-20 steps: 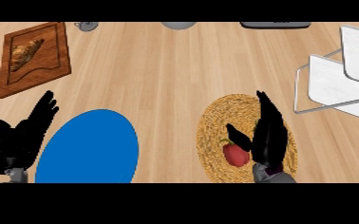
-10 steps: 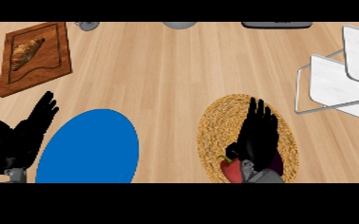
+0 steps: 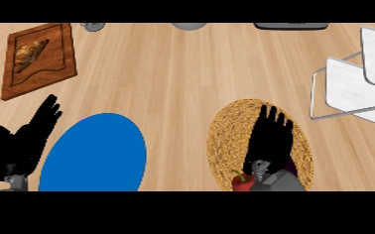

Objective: Pick the eggplant from the placemat and place it in the tiered shelf

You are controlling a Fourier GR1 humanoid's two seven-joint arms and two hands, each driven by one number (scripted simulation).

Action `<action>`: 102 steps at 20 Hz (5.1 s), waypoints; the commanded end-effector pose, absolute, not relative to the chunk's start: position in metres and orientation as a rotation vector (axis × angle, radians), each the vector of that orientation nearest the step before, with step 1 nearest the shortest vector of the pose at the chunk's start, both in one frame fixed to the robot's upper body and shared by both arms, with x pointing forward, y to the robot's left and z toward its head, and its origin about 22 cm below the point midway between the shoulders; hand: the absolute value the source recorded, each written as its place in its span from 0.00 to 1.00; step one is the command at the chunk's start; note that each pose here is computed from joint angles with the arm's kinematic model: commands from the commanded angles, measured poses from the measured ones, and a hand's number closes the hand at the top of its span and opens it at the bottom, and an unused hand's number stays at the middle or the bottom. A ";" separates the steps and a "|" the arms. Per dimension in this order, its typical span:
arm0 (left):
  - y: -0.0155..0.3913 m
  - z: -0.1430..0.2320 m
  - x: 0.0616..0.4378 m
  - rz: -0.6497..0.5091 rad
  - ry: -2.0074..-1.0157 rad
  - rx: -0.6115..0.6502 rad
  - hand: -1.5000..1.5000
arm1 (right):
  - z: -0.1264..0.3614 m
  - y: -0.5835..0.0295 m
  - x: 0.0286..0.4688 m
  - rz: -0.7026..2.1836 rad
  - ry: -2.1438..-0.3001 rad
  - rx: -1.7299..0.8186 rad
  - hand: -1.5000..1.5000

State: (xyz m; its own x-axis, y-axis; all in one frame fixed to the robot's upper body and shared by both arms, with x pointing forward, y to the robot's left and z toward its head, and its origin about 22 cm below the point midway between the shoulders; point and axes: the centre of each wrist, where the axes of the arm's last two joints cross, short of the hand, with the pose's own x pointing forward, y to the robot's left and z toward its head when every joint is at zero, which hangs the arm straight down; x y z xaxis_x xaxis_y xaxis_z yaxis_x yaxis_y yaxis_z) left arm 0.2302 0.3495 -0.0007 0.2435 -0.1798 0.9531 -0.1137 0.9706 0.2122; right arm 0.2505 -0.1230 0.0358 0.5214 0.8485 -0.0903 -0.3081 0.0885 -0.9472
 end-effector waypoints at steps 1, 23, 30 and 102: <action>0.345 -0.002 0.234 -0.042 -1.332 0.250 0.50 | 0.054 -0.118 0.265 0.974 -0.309 -1.253 0.00; 0.345 -0.017 0.237 -0.026 -1.318 0.245 0.50 | 0.016 -0.175 0.261 0.981 -0.262 -1.230 0.00; 0.342 -0.003 0.233 -0.038 -1.339 0.279 0.50 | 0.003 -0.189 0.258 0.973 -0.223 -1.198 0.00; 0.338 -0.005 0.223 -0.052 -1.347 0.260 0.50 | 0.364 -0.392 0.167 0.462 -1.370 -1.302 1.00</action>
State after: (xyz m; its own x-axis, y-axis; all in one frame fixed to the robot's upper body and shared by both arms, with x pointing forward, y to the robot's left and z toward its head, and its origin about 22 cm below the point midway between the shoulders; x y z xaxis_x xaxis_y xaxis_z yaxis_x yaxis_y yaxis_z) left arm 0.2317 0.3468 -0.0036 0.2331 -0.1852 0.9547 -0.1105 0.9703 0.2152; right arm 0.1557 -0.3893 0.3682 0.2115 0.8603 0.4638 0.4249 0.3464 -0.8363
